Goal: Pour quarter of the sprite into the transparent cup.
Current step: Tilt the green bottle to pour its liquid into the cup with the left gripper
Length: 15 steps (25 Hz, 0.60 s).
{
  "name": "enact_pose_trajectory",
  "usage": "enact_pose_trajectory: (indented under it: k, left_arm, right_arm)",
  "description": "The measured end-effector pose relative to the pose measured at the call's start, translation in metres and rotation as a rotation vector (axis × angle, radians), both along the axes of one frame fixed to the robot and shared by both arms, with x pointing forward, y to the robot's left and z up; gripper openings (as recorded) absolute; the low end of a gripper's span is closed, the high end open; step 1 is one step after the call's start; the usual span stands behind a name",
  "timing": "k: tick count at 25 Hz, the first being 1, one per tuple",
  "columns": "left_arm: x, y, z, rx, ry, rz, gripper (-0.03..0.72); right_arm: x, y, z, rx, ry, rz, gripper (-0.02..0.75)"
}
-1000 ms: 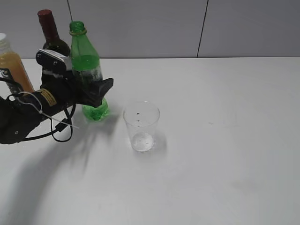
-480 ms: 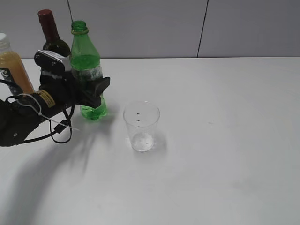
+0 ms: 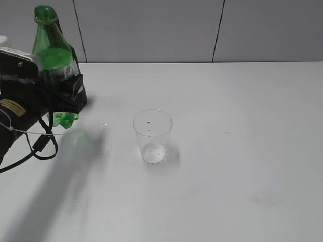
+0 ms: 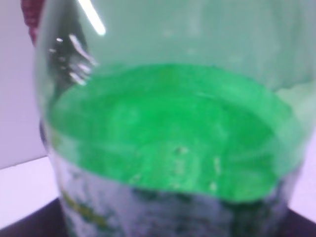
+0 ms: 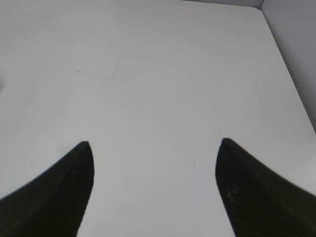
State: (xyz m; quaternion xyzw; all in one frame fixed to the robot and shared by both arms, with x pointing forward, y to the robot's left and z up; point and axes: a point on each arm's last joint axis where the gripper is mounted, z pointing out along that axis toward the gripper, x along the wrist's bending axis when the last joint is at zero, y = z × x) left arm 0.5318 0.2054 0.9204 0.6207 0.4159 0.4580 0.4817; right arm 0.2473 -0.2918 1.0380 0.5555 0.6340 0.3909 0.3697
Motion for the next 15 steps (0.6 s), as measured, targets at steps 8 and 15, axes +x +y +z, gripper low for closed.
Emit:
enact_pose_trajectory:
  k: [8,15]
  left_arm:
    - [-0.025,-0.026,0.009,0.245,-0.032,0.090,0.466]
    - [-0.033,-0.033,0.008,0.417,-0.029,0.111,0.466]
  right_arm:
    - [0.000,0.000,0.000,0.000,0.000,0.000,0.593]
    - [0.000,0.000,0.000,0.000,0.000,0.000,0.593]
